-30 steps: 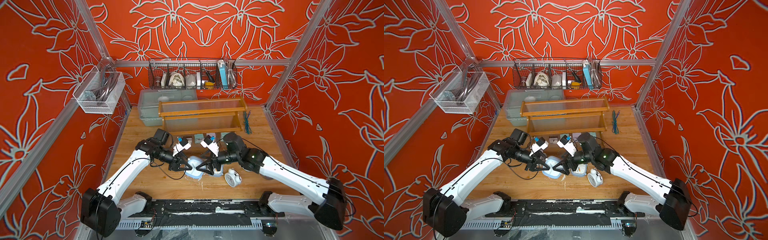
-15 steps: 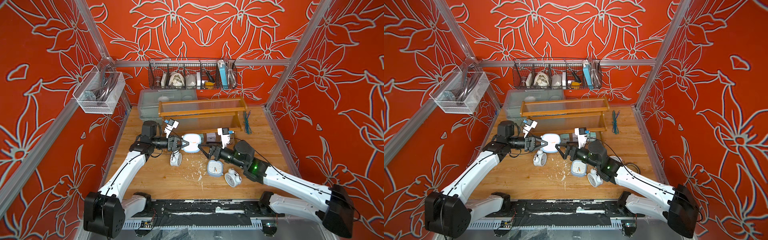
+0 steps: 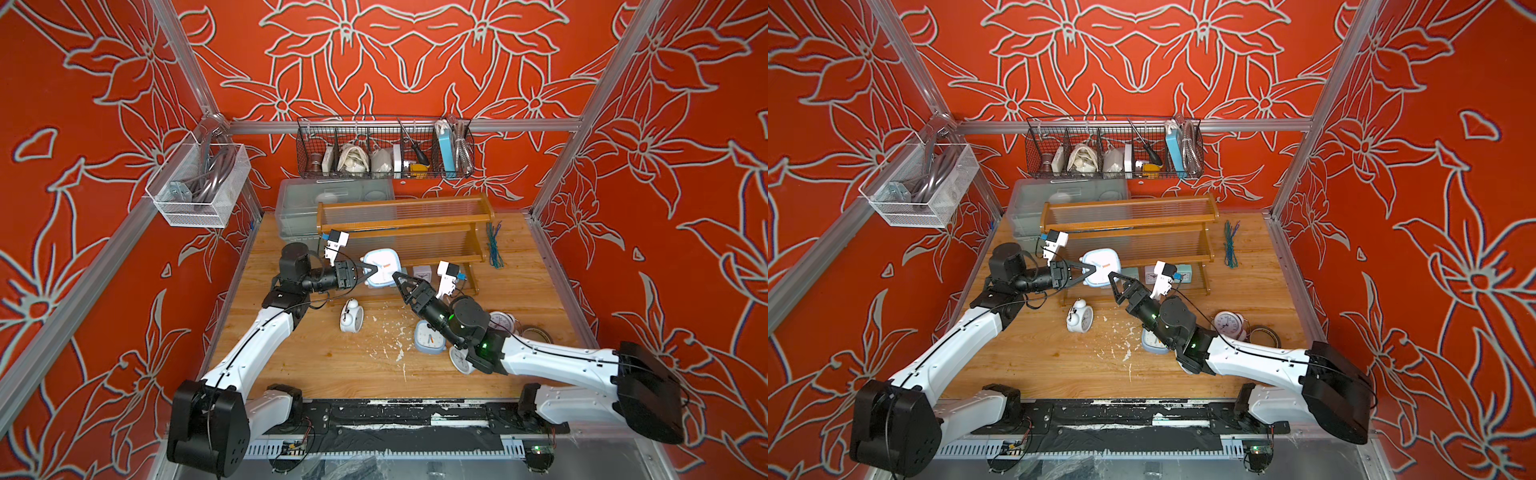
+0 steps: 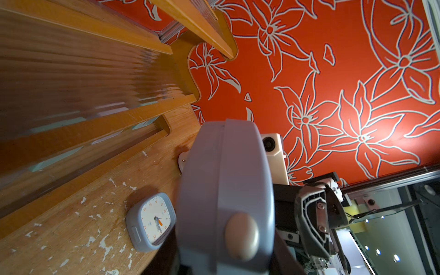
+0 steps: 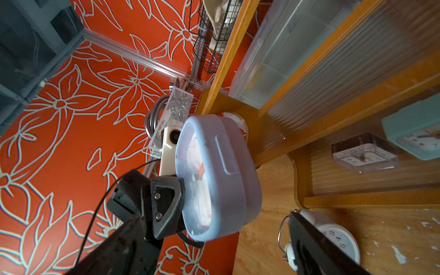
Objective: Place the alarm clocks on the shelf by style
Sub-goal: Pick up the alarm from the center of the board.
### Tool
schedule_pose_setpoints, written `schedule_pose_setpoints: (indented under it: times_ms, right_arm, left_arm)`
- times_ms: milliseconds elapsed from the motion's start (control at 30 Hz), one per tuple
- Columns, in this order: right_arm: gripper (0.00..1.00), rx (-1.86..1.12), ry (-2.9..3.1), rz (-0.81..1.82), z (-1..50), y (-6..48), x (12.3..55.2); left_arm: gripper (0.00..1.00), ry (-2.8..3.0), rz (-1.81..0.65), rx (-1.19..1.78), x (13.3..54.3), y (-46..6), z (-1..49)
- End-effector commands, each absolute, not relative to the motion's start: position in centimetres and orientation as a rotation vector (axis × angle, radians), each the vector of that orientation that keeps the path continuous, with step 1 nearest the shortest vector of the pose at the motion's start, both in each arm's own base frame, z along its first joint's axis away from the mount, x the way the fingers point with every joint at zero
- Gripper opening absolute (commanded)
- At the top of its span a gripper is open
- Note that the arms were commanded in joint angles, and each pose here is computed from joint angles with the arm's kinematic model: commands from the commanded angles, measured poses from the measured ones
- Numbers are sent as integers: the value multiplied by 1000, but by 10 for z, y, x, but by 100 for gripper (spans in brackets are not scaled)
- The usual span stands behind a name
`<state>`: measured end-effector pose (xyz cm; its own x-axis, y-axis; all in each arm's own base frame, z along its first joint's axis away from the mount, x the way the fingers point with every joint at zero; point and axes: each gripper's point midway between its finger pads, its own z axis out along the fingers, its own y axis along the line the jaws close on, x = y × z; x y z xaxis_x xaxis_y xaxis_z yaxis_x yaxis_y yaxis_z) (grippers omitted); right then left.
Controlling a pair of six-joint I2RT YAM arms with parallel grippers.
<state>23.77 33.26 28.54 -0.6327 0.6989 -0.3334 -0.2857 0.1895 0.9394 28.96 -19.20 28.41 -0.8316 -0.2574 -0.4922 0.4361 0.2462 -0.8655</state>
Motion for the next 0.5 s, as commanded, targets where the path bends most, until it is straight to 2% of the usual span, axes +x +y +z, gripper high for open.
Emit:
schedule_pose_setpoints:
  times_ms: [0, 200, 467]
  right_arm:
    - [90, 524, 1522, 1675, 307, 331, 245]
    - [77, 528, 1485, 1773, 303, 355, 250]
    - [62, 519, 1476, 1771, 292, 369, 256]
  left_arm:
    - [10, 1875, -1644, 158, 293, -189, 307]
    - [10, 1877, -1677, 97, 295, -188, 308]
    - [9, 1887, -1689, 67, 295, -187, 304]
